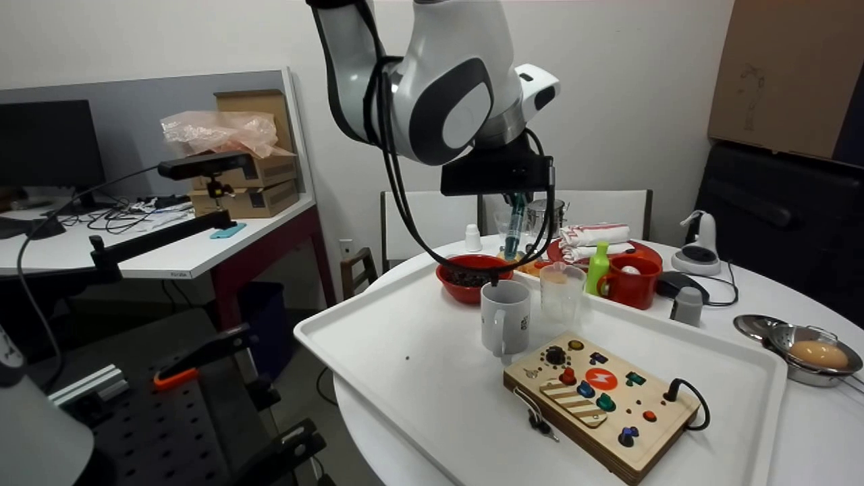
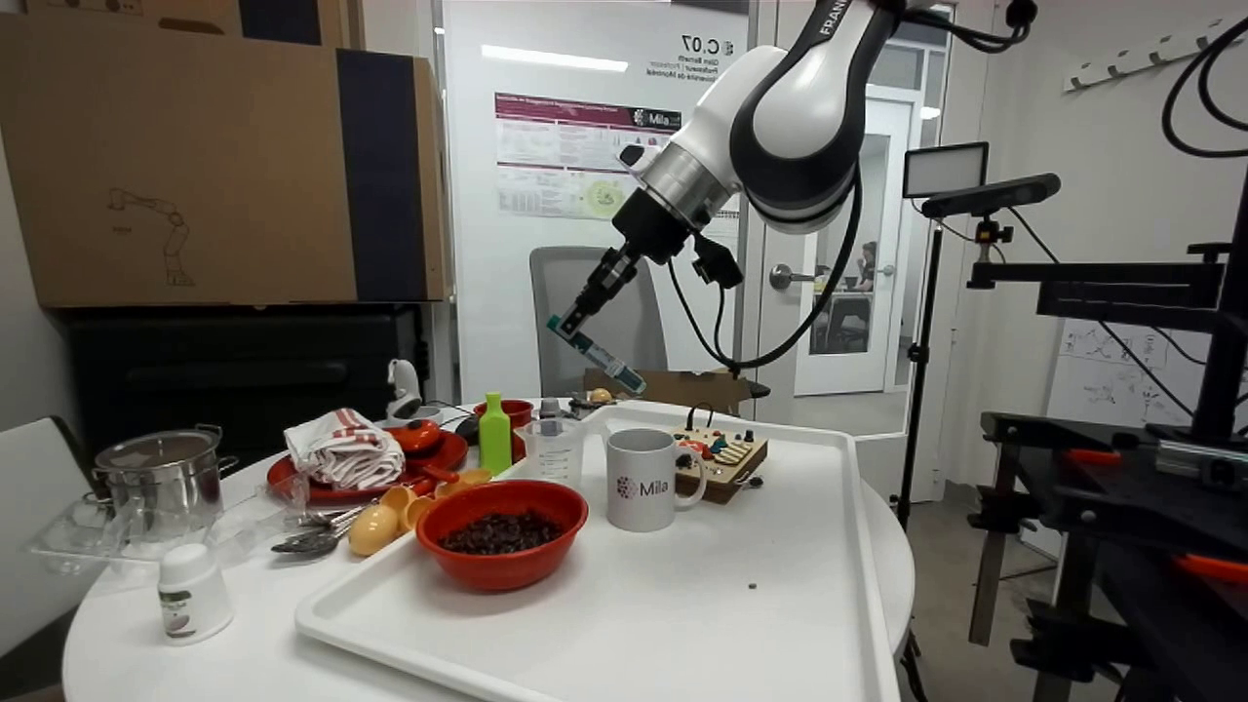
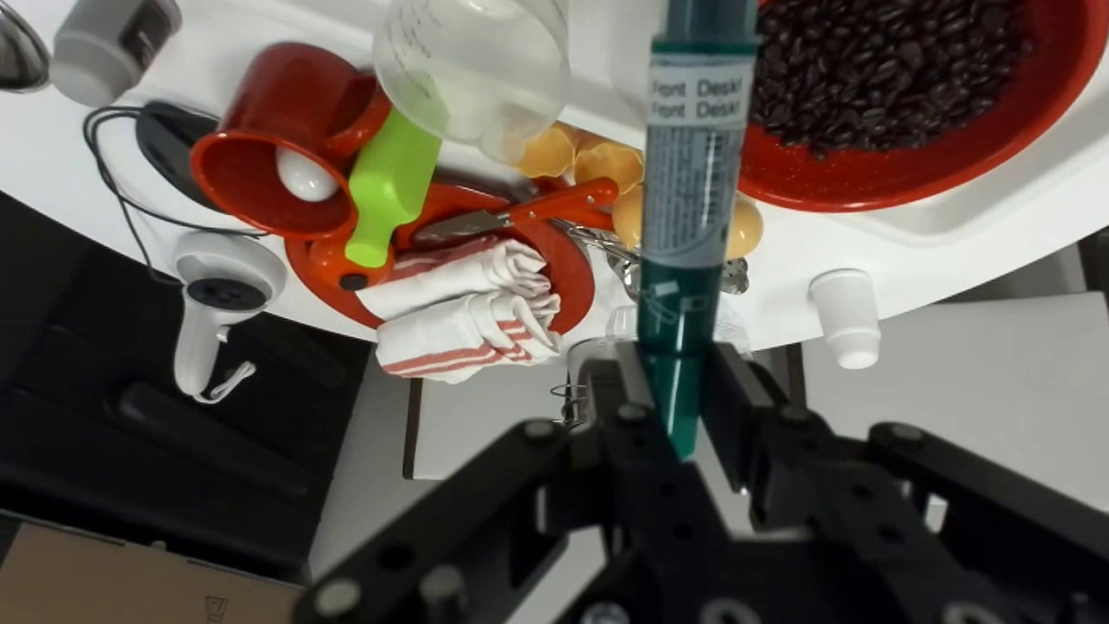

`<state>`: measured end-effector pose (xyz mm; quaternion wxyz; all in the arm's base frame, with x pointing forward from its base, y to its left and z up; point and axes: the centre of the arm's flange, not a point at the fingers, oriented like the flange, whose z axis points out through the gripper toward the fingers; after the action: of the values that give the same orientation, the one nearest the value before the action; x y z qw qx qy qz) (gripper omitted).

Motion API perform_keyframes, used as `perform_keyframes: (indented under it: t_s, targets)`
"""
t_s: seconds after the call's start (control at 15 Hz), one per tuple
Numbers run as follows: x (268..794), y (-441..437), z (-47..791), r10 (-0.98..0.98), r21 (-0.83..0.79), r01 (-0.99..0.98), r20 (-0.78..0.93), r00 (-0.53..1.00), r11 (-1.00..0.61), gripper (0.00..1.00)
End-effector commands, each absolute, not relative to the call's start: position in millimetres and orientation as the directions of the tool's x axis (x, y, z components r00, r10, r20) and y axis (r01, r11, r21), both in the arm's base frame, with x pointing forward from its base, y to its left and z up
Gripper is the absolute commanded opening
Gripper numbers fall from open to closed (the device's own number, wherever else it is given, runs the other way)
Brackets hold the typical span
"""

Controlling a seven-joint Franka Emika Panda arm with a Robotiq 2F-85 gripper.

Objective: Pick the marker and put it in the cup

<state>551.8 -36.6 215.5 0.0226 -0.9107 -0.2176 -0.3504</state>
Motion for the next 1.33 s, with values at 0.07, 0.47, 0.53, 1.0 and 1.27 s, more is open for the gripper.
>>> perform_keyframes:
  t_s: [0.07, 0.47, 0.53, 1.0, 1.27]
  targets:
    - [539.5, -32.5, 184.2, 0.342, 0.070, 0.391, 0.642, 0.687, -0.918, 0.13]
    - [546.2, -37.4, 194.7, 0.357, 0.071, 0.406, 0.631, 0.689, -0.911, 0.21]
    - [546.2, -37.4, 194.7, 0.357, 0.071, 0.406, 0.631, 0.689, -0.911, 0.13]
    - [546.8, -40.6, 182.7, 0.339, 0.039, 0.411, 0.639, 0.690, -0.911, 0.13]
    - [544.2, -49.9, 175.7, 0.315, 0.016, 0.404, 0.655, 0.687, -0.915, 0.13]
